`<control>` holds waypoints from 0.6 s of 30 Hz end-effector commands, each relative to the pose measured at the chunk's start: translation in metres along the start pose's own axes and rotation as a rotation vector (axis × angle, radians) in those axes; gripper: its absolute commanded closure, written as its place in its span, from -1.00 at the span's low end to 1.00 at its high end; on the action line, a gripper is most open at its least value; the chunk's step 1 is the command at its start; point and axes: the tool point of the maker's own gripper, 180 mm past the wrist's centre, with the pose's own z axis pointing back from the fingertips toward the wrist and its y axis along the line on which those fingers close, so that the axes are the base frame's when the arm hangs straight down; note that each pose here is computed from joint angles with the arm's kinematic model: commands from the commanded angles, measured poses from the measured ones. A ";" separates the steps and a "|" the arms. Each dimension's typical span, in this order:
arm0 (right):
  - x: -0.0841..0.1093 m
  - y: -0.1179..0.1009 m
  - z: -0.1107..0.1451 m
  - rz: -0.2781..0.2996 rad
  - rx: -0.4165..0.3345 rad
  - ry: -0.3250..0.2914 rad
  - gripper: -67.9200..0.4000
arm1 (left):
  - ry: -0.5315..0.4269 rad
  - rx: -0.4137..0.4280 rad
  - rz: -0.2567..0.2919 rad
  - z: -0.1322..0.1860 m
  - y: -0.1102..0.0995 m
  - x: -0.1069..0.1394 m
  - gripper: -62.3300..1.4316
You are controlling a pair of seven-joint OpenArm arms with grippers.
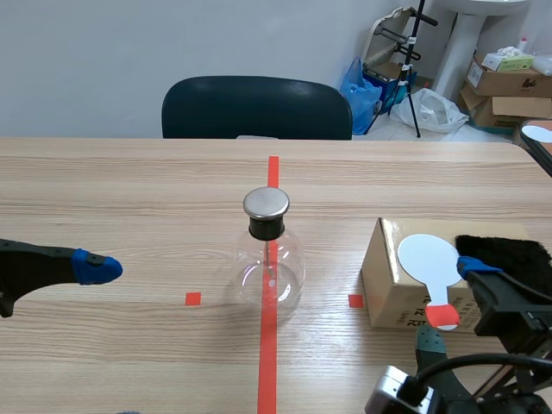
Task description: Do the electroscope experiment
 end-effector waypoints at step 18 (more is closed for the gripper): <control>-0.005 -0.017 -0.003 0.024 -0.078 0.015 -1.00 | -0.029 0.002 0.007 -0.002 0.000 0.005 -1.00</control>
